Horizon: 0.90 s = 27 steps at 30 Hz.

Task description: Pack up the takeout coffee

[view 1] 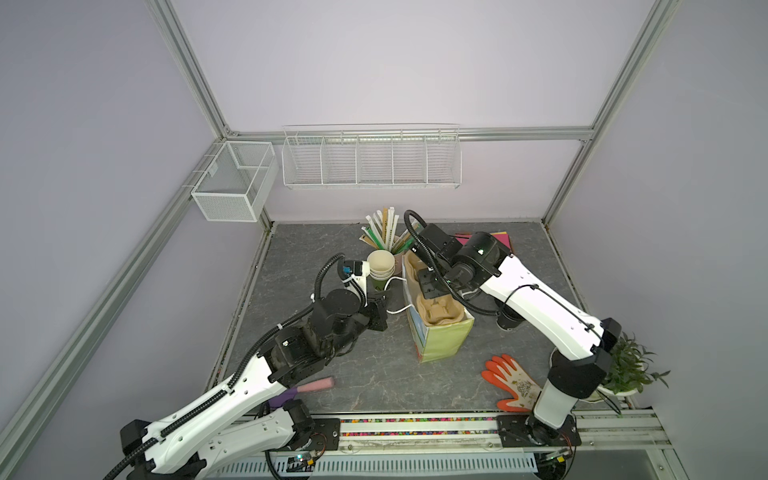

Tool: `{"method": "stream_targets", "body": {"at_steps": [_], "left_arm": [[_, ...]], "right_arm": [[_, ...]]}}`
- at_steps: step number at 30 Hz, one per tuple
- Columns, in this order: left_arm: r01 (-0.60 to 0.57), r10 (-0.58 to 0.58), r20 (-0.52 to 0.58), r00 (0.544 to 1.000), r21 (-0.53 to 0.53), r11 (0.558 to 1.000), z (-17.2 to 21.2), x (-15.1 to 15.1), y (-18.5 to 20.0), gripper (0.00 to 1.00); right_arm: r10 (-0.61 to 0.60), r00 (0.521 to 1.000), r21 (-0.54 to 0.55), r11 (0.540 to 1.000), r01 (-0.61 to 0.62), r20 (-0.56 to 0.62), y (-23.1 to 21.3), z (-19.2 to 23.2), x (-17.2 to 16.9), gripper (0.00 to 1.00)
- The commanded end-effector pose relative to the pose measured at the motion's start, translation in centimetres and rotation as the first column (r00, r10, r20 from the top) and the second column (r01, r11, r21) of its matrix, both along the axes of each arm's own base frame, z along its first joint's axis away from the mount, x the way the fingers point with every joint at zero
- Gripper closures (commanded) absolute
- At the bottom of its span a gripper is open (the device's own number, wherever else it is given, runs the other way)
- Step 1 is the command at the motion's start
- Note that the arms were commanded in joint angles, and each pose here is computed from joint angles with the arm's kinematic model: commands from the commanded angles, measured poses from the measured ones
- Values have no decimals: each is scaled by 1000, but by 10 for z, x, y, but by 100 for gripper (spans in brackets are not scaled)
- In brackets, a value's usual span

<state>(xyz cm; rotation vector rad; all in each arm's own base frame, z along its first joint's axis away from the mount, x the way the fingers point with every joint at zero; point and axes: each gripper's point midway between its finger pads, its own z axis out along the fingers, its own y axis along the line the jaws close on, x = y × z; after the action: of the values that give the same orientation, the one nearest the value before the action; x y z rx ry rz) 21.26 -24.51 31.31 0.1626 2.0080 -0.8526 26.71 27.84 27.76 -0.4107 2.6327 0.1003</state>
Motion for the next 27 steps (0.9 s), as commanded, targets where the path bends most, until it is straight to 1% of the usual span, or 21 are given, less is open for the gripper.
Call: {"method": "stream_targets", "body": {"at_steps": [1, 7, 13, 16, 23, 27], "left_arm": [[-12, 12, 25, 1000, -8, 1000, 13, -1, 4, 100], [-10, 10, 21, 1000, -14, 1000, 14, -2, 5, 100], [-10, 10, 22, 1000, -25, 1000, 15, -4, 8, 100], [-12, 12, 25, 1000, -22, 1000, 16, -5, 10, 100], [-15, 16, 33, 999, -14, 1000, 17, -4, 11, 100], [-48, 48, 46, 998, -3, 999, 19, -3, 21, 100]], "right_arm": [[2, 999, -47, 999, -4, -44, -6, -14, -9, 73], [-40, 998, -42, 998, 39, -38, -12, -16, -6, 73], [-42, 994, -30, 999, 39, -97, -3, -30, -9, 73], [-56, 991, -41, 998, 52, -121, -4, -35, -11, 72], [-67, 986, -53, 997, 60, -151, -9, -43, -15, 73], [-60, 985, -46, 998, 53, -163, -13, -42, -20, 73]]}}
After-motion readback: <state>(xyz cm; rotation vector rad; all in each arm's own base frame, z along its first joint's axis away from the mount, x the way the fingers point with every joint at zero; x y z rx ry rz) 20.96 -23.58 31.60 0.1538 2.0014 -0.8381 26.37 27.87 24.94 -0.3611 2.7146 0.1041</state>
